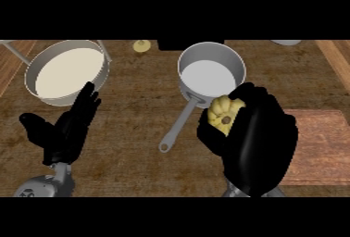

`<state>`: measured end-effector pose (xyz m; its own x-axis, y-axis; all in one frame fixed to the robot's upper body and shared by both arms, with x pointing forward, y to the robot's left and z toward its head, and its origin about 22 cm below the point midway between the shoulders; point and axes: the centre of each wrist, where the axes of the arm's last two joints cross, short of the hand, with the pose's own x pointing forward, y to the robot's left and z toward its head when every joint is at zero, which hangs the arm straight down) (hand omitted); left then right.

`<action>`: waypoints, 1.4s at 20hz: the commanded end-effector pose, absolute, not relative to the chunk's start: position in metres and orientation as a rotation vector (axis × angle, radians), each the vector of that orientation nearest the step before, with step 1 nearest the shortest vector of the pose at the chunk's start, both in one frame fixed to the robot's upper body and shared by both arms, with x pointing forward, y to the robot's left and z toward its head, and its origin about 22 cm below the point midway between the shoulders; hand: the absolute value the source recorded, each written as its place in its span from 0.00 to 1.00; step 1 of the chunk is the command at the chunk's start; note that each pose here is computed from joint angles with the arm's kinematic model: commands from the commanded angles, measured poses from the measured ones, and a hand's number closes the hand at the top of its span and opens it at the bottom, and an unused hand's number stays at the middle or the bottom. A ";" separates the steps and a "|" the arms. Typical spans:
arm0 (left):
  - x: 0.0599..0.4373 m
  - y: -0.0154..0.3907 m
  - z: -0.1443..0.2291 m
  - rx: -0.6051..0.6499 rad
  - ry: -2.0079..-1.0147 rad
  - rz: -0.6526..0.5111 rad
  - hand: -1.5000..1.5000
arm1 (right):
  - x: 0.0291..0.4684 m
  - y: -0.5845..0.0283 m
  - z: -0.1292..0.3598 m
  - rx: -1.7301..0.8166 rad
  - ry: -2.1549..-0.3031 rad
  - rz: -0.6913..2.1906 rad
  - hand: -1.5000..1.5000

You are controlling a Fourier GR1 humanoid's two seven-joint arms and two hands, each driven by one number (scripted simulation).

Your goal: Pick the squash from the cutting board and place it in the pot

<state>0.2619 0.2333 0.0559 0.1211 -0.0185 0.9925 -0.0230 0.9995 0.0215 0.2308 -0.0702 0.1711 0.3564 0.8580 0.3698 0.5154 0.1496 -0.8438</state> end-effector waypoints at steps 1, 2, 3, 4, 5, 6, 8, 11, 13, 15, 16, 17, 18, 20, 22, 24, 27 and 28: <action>0.268 0.236 0.065 0.030 -1.466 -0.017 0.50 | 0.218 -0.051 0.209 -1.601 -1.183 0.223 1.00; 0.263 0.221 0.056 0.013 -1.457 -0.021 0.50 | 0.223 -0.050 0.215 -1.603 -1.195 0.201 1.00; 0.268 0.233 0.064 0.019 -1.442 -0.030 0.50 | 0.224 -0.051 0.221 -1.607 -1.180 0.211 1.00; 0.269 0.228 0.063 0.017 -1.467 -0.020 0.50 | 0.232 -0.052 0.230 -1.605 -1.169 0.194 1.00; 0.262 0.217 0.054 0.007 -1.469 -0.035 0.50 | 0.241 -0.049 0.230 -1.602 -1.161 0.203 1.00; 0.267 0.222 0.066 -0.006 -1.470 -0.031 0.50 | 0.241 -0.053 0.233 -1.598 -1.142 0.193 1.00; 0.265 0.215 0.060 -0.026 -1.471 -0.041 0.50 | 0.254 -0.054 0.246 -1.588 -1.124 0.175 1.00; 0.273 0.218 0.072 -0.007 -1.491 -0.064 0.50 | 0.272 -0.059 0.247 -1.575 -1.085 0.137 1.00; 0.272 0.218 0.072 -0.014 -1.497 -0.050 0.50 | 0.287 -0.059 0.258 -1.561 -1.055 0.130 1.00; 0.274 0.214 0.074 -0.007 -1.475 -0.061 0.50 | 0.300 -0.060 0.255 -1.550 -1.022 0.133 1.00; 0.273 0.211 0.070 -0.020 -1.473 -0.053 0.50 | 0.307 -0.064 0.264 -1.539 -0.987 0.145 1.00; 0.274 0.214 0.061 -0.009 -1.477 -0.044 0.50 | 0.314 -0.061 0.251 -1.542 -0.983 0.141 1.00; 0.274 0.209 0.063 -0.032 -1.491 -0.065 0.50 | 0.315 -0.059 0.260 -1.530 -0.994 0.137 1.00; 0.275 0.209 0.063 -0.015 -1.477 -0.031 0.50 | 0.324 -0.062 0.253 -1.509 -0.966 0.147 1.00; 0.269 0.210 0.060 -0.027 -1.478 -0.043 0.50 | 0.339 -0.057 0.248 -1.502 -0.943 0.199 1.00; 0.272 0.212 0.063 -0.011 -1.483 -0.040 0.50 | 0.348 -0.064 0.228 -1.470 -0.912 0.266 1.00; 0.273 0.208 0.057 -0.037 -1.483 -0.055 0.50 | 0.361 -0.084 0.229 -1.311 -0.920 0.076 1.00; 0.277 0.213 0.072 -0.014 -1.497 -0.067 0.50 | 0.359 -0.084 0.229 -1.274 -0.929 0.046 0.00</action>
